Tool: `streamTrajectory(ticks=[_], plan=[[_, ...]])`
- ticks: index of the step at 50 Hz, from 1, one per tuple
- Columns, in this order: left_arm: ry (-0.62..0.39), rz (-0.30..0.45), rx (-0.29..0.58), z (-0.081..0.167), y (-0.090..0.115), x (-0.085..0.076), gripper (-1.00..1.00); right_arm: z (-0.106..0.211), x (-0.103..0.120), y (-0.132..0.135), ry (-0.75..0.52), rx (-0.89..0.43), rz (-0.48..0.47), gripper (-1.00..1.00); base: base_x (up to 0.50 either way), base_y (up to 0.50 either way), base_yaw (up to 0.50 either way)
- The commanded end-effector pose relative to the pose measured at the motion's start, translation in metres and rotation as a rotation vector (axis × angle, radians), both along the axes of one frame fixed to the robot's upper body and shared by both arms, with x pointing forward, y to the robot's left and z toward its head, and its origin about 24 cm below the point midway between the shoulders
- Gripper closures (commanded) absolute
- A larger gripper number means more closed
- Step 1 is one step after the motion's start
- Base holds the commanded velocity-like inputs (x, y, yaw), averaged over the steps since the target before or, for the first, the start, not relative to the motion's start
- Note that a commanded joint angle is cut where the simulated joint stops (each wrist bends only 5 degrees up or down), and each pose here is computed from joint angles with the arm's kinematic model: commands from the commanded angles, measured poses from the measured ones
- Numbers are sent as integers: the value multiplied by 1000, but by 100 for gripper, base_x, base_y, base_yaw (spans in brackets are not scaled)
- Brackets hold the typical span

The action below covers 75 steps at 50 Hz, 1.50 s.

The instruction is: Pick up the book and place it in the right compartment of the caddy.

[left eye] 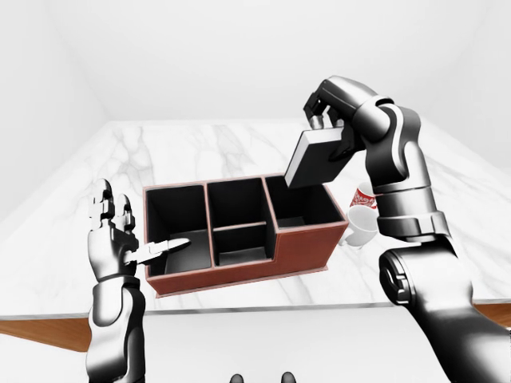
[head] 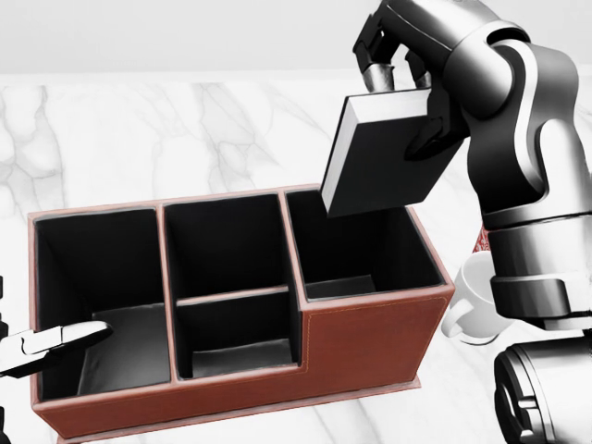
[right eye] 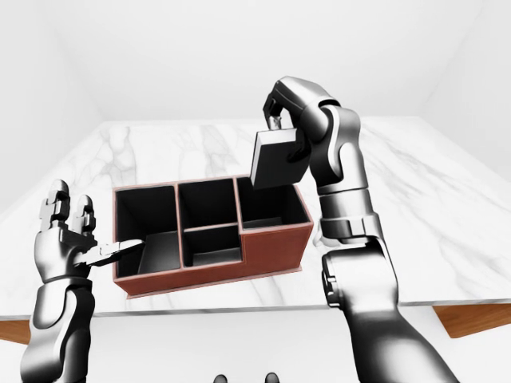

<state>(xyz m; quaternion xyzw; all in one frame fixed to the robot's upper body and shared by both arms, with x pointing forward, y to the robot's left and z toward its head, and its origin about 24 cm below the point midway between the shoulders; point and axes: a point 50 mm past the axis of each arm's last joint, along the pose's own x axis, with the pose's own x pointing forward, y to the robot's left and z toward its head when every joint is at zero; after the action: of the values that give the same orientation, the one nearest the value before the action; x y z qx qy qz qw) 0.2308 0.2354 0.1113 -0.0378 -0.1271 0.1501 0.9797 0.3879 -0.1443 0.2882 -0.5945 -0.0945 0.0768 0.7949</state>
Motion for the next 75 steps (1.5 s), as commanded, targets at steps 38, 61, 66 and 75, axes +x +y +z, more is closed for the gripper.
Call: streamTrajectory(ticks=[38,61,66,75], plan=[[19,-3,-11,-5,-2,3,-100,-58,25,16,127,48,-34,100,0,0,0],[20,-3,-12,-5,-2,3,-100,-78,28,9,174,53,-73,100,0,0,0],[22,-4,-12,-5,-3,4,-100,-83,29,8,186,58,-80,100,0,0,0],[24,-4,-12,-6,-3,3,-100,-87,29,7,194,64,-86,100,0,0,0]])
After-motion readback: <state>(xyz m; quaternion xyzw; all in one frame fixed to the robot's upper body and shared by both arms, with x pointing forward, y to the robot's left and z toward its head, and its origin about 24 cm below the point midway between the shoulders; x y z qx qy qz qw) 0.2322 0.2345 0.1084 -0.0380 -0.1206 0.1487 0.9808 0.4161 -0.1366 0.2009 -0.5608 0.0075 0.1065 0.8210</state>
